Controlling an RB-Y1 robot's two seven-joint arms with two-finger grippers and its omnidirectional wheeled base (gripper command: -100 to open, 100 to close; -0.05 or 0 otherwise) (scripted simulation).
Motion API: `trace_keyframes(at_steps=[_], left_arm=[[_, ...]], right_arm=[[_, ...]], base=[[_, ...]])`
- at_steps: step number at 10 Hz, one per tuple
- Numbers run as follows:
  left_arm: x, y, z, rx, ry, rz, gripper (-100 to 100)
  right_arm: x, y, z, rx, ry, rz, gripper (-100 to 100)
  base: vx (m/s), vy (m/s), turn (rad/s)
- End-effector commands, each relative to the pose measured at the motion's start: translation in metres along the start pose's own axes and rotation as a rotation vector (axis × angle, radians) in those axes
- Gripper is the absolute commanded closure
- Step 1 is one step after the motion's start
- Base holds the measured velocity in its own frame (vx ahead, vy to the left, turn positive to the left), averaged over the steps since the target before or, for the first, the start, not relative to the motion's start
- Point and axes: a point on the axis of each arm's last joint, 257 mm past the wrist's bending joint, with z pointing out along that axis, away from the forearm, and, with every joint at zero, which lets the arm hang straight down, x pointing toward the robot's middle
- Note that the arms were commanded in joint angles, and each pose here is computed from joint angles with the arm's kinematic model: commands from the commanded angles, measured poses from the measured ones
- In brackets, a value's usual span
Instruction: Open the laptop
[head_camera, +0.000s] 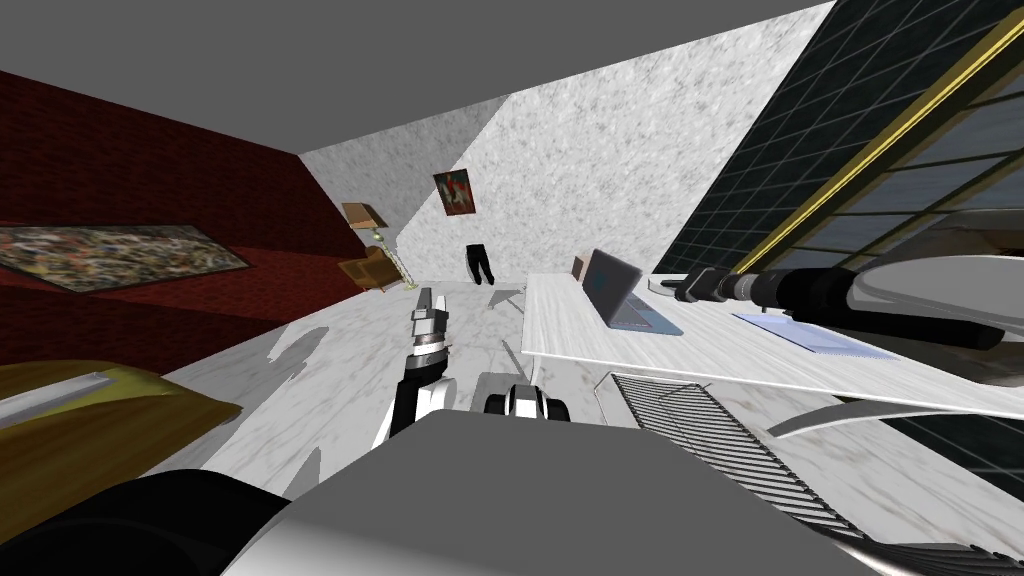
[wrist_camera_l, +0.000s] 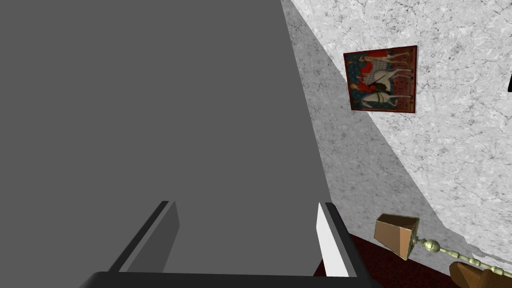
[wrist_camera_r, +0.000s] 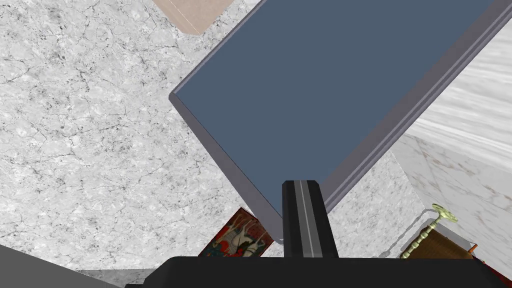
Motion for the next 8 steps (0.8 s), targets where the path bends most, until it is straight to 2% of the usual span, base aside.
trace_keyframes(at_steps=[1,3,4,5,8], left_arm=[[0.000,0.000,0.000,0.000,0.000,0.000,0],[0.000,0.000,0.000,0.000,0.000,0.000,0],[0.000,0.000,0.000,0.000,0.000,0.000,0],[0.000,0.000,0.000,0.000,0.000,0.000,0],[0.000,0.000,0.000,0.000,0.000,-0.001,0]], right_arm=[[0.000,0.004,0.000,0.001,-0.037,0.098,100],[0.000,0.006,0.001,0.002,-0.067,0.171,100],[0.000,0.005,0.000,0.003,-0.057,0.147,100],[0.005,-0.004,-0.003,0.015,-0.022,0.106,-100],[0.014,-0.018,-0.007,0.037,0.033,0.042,-100]], base=[[-0.046,-0.112,0.055],[-0.032,-0.130,0.054],[-0.023,-0.058,0.013],[0.003,0.061,0.019],[0.032,0.163,0.020]])
